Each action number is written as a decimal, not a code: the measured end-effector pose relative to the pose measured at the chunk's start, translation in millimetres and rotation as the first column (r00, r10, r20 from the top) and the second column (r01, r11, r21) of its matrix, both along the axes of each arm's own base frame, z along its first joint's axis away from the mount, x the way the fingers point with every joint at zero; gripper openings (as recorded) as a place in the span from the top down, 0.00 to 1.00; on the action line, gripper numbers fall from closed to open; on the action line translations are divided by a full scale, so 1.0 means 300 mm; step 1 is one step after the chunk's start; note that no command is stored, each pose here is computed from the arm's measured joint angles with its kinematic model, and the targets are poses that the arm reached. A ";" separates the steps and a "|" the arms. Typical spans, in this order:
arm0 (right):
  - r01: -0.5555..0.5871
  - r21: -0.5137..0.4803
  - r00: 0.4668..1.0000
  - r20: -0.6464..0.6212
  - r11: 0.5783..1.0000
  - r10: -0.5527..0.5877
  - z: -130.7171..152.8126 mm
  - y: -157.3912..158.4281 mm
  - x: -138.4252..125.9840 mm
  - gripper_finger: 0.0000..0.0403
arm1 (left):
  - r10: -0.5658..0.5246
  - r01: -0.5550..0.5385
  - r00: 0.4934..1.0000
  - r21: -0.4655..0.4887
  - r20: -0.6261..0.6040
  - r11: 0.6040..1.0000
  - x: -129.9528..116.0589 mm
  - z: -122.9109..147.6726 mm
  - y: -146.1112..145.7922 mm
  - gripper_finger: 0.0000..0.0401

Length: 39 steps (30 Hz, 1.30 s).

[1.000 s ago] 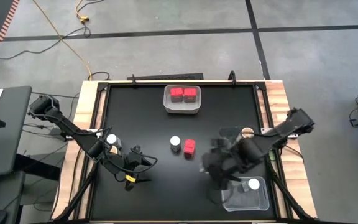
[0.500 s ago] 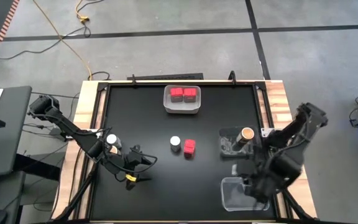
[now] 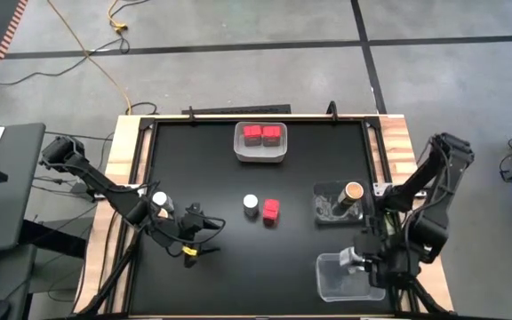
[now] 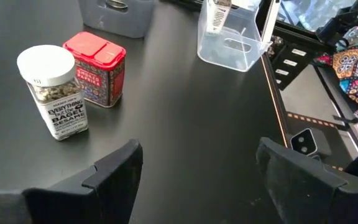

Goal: Sort spices by type
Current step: Put the bottom right white seasoning bottle into the transparent bin

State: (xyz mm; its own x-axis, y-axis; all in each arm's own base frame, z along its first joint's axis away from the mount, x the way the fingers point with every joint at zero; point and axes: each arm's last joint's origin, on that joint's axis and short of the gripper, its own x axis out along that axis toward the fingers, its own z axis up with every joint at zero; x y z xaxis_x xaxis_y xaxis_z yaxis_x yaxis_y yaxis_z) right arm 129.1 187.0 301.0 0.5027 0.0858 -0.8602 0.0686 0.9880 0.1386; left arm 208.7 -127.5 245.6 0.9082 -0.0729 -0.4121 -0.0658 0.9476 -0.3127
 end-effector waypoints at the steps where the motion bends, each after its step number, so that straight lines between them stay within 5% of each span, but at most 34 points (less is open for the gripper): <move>1: -0.011 -0.004 1.000 0.003 1.000 0.011 0.000 0.007 0.005 0.46 | 0.001 -0.001 1.000 0.002 0.000 1.000 0.001 0.000 0.002 0.25; 17: -0.014 -0.059 0.996 -0.094 0.998 0.009 -0.017 0.187 0.165 0.46 | 0.008 -0.007 0.999 0.025 -0.037 1.000 -0.002 -0.013 0.010 0.25; 28: 0.025 -0.045 0.987 -0.159 0.999 -0.032 -0.108 0.329 0.046 0.46 | -0.007 0.007 0.999 0.015 -0.039 1.000 -0.002 -0.012 0.008 0.25; 39: 0.050 -0.125 0.976 -0.205 0.991 -0.075 -0.133 0.350 -0.086 0.46 | -0.006 0.006 0.999 0.011 -0.037 1.000 -0.002 -0.012 0.008 0.25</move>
